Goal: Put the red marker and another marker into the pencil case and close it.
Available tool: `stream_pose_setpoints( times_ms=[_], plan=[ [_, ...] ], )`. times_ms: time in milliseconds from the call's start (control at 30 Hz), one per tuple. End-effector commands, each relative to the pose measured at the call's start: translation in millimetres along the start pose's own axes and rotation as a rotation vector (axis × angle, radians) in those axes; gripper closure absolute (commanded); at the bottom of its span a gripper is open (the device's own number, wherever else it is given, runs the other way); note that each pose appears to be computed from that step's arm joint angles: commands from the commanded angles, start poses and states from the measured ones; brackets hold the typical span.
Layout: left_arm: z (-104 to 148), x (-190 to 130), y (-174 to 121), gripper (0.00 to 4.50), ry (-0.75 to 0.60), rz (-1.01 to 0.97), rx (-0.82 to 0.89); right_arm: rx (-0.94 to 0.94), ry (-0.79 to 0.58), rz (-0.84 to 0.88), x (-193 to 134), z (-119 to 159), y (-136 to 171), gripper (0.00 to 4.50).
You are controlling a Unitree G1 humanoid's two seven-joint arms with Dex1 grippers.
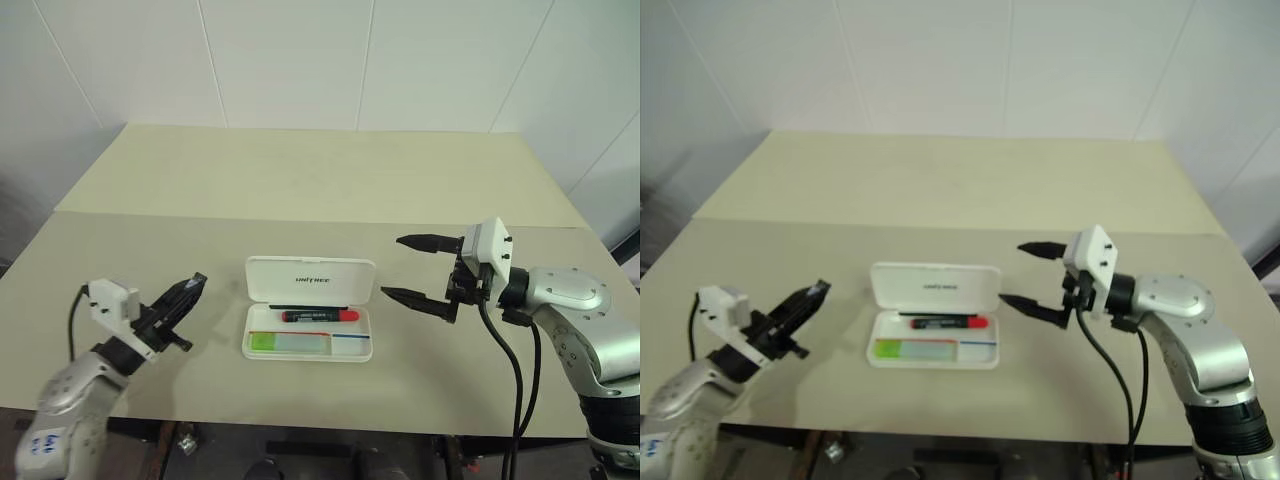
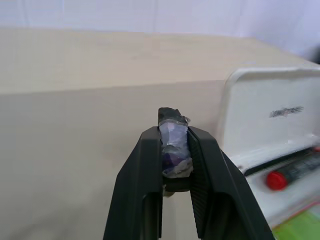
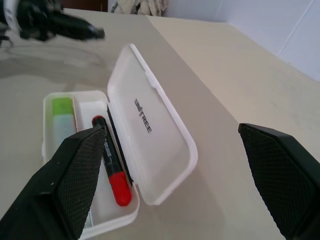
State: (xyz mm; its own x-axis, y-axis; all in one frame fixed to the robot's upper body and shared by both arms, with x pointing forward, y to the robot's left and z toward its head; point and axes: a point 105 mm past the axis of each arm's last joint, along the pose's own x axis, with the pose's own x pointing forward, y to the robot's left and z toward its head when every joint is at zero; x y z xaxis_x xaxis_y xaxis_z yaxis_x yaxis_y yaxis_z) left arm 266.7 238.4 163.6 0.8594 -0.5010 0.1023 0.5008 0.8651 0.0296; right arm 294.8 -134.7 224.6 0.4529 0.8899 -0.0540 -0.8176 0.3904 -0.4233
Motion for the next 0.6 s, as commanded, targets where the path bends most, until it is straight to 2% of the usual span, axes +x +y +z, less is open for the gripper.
stream_pose_setpoints(
  times_ms=[33, 133, 267, 600],
  plan=[
    [2.4, -10.1, -18.3, 4.11, 0.091, -0.180, 0.078, -0.034, -0.027, -0.002, 0.1, 5.1, -1.2, 0.00],
    [-2.9, -9.5, -28.1, 4.11, 0.169, -0.297, 0.176, -0.037, -0.027, -0.007, -1.8, 3.8, -2.8, 0.00],
    [6.0, 16.1, -38.8, 4.11, 0.121, -0.381, 0.225, -0.040, -0.026, -0.007, -3.6, 4.7, 0.9, 0.00],
    [3.0, 64.9, -83.7, 4.11, 0.089, -0.714, 0.244, -0.037, 0.037, -0.097, -26.3, 2.0, 9.1, 0.00]
  ],
)
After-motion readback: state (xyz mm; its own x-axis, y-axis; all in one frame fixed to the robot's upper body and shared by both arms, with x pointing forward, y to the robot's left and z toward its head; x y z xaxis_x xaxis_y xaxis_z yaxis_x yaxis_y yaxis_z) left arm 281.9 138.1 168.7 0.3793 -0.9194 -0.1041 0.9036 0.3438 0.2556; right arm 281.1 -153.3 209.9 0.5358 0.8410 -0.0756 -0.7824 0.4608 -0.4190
